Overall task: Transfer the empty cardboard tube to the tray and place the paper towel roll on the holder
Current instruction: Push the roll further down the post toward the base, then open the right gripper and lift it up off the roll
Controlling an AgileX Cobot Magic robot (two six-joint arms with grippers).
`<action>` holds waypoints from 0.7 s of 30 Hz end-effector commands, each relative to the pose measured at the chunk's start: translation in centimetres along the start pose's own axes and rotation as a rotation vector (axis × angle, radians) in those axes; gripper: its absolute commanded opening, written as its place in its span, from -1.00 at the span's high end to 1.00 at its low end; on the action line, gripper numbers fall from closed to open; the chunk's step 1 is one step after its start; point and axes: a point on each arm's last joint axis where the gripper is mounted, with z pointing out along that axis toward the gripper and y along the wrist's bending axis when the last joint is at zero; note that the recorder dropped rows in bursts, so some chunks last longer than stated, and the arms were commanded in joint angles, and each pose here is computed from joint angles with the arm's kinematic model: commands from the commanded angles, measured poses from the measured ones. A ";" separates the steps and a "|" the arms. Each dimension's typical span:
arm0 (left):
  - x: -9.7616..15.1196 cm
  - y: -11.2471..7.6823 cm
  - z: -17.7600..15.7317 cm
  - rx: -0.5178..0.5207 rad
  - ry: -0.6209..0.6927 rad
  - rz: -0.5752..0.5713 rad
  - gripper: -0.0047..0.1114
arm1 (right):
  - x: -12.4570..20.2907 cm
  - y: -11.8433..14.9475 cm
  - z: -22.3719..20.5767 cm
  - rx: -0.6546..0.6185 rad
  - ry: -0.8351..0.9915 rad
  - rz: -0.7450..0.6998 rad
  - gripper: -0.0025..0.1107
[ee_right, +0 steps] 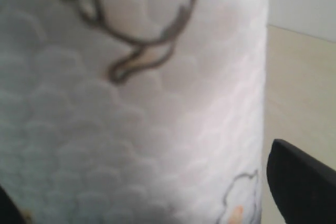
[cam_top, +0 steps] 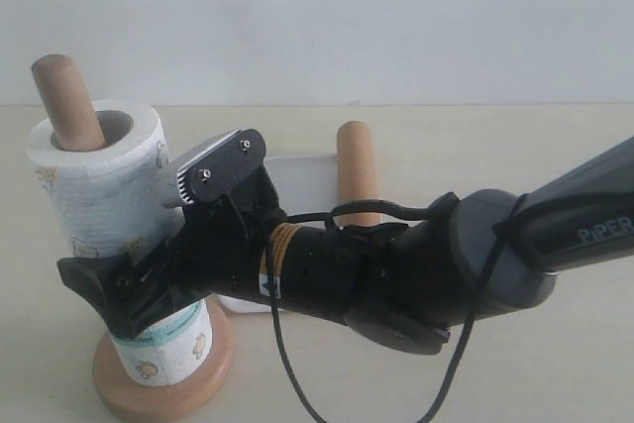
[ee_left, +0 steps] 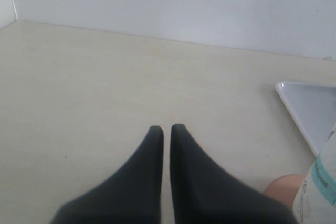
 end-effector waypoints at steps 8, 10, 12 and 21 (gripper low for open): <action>0.1 0.0 0.0 -0.002 0.002 -0.001 0.85 | -1.2 0.3 -0.2 -0.018 -0.062 -0.015 -0.90; 0.1 0.0 0.0 -0.002 0.002 -0.001 0.85 | -1.9 0.5 -0.4 -0.020 -0.073 -0.019 -0.90; 0.1 0.0 0.0 -0.002 0.002 -0.001 0.85 | -2.9 0.7 -0.8 -0.013 -0.068 -0.020 -0.90; 0.1 0.0 0.0 -0.002 0.002 -0.001 0.85 | -6.3 2.0 -2.4 -0.040 -0.086 -0.037 -0.90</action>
